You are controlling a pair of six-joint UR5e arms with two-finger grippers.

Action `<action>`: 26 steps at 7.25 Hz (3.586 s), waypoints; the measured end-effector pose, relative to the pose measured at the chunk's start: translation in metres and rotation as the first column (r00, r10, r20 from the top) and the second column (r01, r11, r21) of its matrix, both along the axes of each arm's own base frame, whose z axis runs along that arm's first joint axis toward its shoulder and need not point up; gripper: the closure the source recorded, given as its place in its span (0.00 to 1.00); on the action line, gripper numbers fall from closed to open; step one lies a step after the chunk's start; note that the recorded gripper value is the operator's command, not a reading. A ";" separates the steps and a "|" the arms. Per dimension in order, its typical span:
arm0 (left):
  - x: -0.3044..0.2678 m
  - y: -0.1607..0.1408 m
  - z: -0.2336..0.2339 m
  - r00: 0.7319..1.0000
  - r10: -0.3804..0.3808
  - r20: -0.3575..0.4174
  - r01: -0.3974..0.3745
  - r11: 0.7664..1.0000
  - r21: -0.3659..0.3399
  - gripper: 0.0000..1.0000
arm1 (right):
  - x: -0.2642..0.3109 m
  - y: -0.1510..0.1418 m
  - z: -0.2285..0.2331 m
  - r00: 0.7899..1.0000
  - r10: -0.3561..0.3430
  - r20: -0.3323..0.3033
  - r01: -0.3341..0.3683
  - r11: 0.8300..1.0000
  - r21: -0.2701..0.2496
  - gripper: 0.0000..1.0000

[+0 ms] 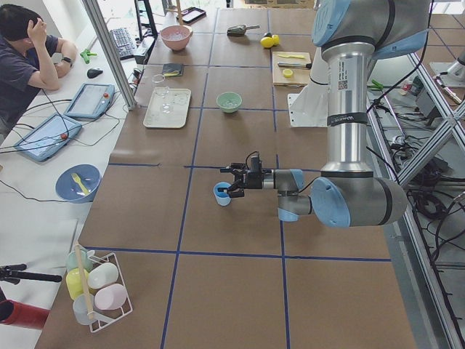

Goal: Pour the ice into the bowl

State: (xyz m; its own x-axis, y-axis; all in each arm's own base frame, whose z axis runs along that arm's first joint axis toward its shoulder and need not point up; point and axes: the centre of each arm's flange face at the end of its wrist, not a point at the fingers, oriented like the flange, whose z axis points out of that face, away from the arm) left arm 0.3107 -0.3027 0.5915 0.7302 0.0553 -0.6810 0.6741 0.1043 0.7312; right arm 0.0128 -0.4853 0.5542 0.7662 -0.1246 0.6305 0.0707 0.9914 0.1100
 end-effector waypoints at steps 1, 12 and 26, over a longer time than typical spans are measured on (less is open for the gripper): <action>-0.002 -0.002 -0.015 0.998 0.052 0.039 -0.053 0.998 0.030 0.00 | 0.000 0.000 0.000 1.000 0.000 0.000 0.000 1.000 -0.001 0.00; -0.251 -0.199 -0.030 0.633 0.722 0.279 -0.562 0.676 -0.476 0.00 | 0.000 0.001 0.003 1.000 0.001 0.001 -0.001 1.000 -0.009 0.00; -0.392 -0.150 0.055 0.594 0.681 -0.429 -0.688 0.153 -0.710 0.00 | -0.189 0.005 -0.161 0.981 -0.068 0.181 0.040 0.987 0.155 0.00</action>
State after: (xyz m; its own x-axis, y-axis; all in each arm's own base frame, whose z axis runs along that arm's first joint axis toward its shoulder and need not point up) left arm -0.0813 -0.4532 0.6461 0.6800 0.0177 -0.7330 0.0230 0.9987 0.0454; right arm -0.1762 -0.4804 0.3931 0.6277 -0.2667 0.7313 0.0884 0.9578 0.2734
